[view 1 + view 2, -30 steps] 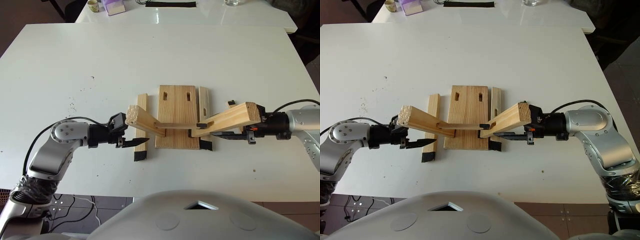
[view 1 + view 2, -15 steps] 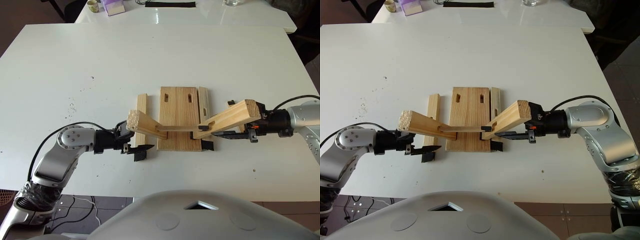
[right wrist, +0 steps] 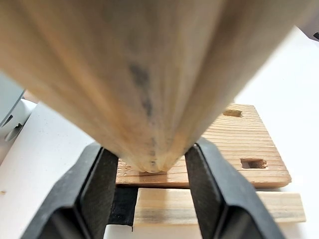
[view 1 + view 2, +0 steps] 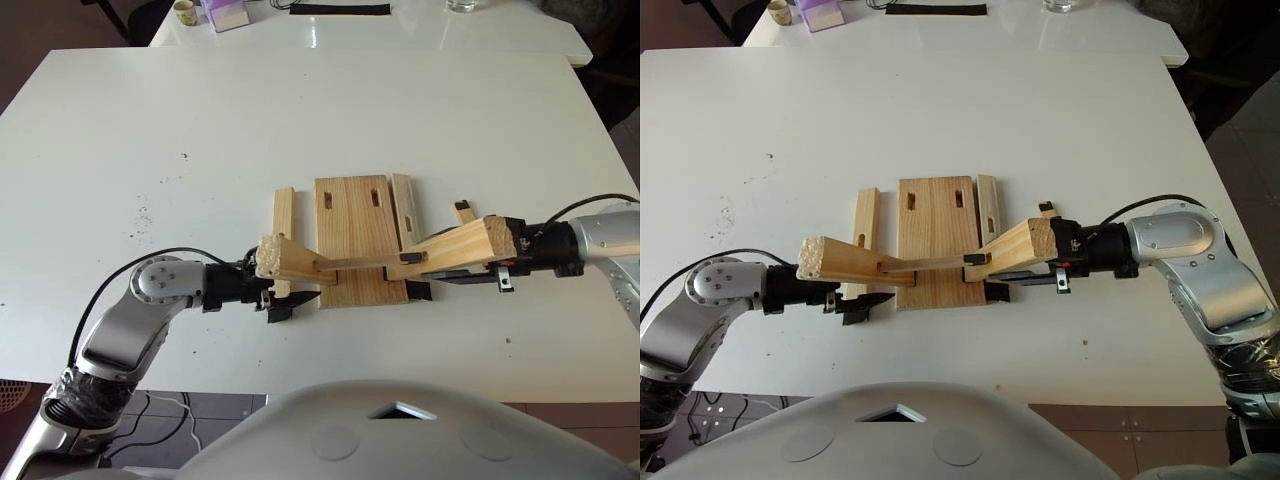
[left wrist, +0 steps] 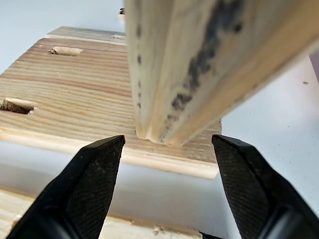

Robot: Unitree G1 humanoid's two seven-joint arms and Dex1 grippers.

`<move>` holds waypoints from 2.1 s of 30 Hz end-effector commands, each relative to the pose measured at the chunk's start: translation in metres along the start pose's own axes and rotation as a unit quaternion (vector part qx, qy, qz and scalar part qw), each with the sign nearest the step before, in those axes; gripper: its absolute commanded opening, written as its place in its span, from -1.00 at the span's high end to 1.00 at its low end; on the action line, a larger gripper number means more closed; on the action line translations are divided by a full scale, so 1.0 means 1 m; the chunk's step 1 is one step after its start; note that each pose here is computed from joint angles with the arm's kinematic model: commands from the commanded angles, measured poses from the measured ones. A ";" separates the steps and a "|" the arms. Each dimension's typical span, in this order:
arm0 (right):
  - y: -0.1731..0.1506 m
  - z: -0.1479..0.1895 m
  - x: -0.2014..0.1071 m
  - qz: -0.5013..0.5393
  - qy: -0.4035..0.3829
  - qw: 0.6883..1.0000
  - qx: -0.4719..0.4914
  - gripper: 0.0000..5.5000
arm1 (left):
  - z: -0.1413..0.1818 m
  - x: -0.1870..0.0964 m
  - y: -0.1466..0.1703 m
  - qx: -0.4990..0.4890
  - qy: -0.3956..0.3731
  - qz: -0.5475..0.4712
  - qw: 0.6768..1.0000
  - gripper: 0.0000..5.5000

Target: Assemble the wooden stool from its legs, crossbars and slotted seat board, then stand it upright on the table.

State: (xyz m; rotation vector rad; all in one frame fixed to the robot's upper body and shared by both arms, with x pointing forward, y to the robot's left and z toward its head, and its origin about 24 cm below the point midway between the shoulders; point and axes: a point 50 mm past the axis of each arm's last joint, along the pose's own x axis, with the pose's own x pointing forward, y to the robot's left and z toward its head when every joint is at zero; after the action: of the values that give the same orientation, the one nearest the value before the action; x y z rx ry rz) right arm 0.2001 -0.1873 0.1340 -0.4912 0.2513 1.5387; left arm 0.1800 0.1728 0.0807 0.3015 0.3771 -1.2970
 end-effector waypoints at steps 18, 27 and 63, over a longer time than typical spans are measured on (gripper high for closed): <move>0.002 -0.009 0.026 0.131 0.069 0.987 0.067 0.27 | 0.022 0.014 0.009 0.001 -0.024 0.003 1.000 -0.18; 0.006 -0.036 0.033 0.125 0.103 0.980 0.116 0.27 | 0.042 0.026 0.009 0.033 -0.038 -0.026 0.998 -0.18; 0.002 -0.048 0.038 0.089 0.110 0.984 0.109 0.27 | 0.022 -0.034 0.117 -0.073 -0.049 0.062 0.994 -0.18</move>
State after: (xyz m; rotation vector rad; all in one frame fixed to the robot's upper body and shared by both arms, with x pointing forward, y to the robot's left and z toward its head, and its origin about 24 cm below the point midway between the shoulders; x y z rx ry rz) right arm 0.2257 -0.1678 0.1189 -0.4937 0.3565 1.5744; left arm 0.2715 0.2375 0.0997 0.1757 0.4399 -1.1339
